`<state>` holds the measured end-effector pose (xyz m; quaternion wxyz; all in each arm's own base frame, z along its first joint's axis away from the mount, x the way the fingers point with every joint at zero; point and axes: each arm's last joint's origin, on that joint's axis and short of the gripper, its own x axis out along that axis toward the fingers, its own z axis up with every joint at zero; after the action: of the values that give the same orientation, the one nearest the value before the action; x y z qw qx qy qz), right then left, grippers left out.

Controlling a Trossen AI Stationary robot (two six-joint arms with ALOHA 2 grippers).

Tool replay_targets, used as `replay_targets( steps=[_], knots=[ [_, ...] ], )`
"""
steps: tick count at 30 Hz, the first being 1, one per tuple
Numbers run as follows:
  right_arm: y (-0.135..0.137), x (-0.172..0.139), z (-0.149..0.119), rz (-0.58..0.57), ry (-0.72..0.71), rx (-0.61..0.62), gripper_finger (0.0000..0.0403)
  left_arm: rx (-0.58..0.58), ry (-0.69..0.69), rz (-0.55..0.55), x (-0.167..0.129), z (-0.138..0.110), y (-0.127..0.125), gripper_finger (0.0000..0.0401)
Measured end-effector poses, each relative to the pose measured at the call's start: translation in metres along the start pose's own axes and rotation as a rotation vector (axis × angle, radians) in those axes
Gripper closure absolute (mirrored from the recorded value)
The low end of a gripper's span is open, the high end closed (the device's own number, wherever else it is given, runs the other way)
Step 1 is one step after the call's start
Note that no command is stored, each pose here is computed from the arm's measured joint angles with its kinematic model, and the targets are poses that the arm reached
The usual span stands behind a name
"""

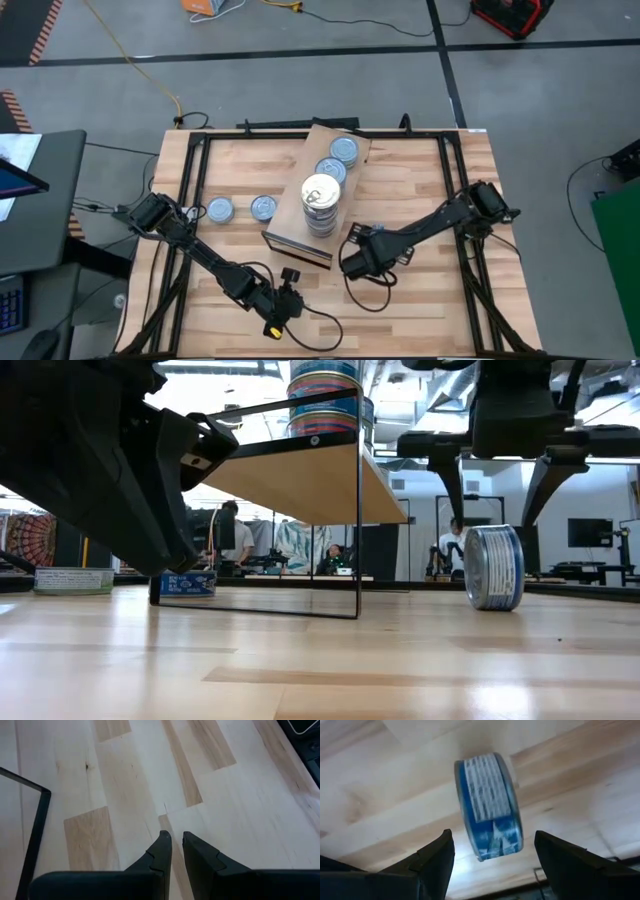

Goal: Stack canned seafood by type on shelf
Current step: Stack the blue tuna can on top of the blue tuna can on the shelf

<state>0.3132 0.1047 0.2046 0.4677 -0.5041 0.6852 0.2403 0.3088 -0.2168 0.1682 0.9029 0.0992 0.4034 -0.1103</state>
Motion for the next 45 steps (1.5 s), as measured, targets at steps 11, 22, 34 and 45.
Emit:
replay_targets(
  steps=[11,22,34,45],
  knots=[
    [0.000,0.019,0.007,0.070,-0.124,0.041,0.0121,-0.013,0.007,0.001,0.000,-0.001,0.000,0.0356],
    [0.010,0.003,0.013,0.113,-0.276,0.199,0.0246,-0.004,0.012,0.002,0.000,-0.001,0.000,0.0356],
    [0.025,-0.083,-0.077,0.087,-0.721,0.751,0.0233,0.033,-0.007,-0.013,-0.005,0.005,-0.007,0.0356],
    [0.023,-0.110,-0.155,0.117,-1.059,1.201,0.0244,0.269,-0.277,-0.046,-0.027,0.025,-0.043,0.0356]
  ],
)
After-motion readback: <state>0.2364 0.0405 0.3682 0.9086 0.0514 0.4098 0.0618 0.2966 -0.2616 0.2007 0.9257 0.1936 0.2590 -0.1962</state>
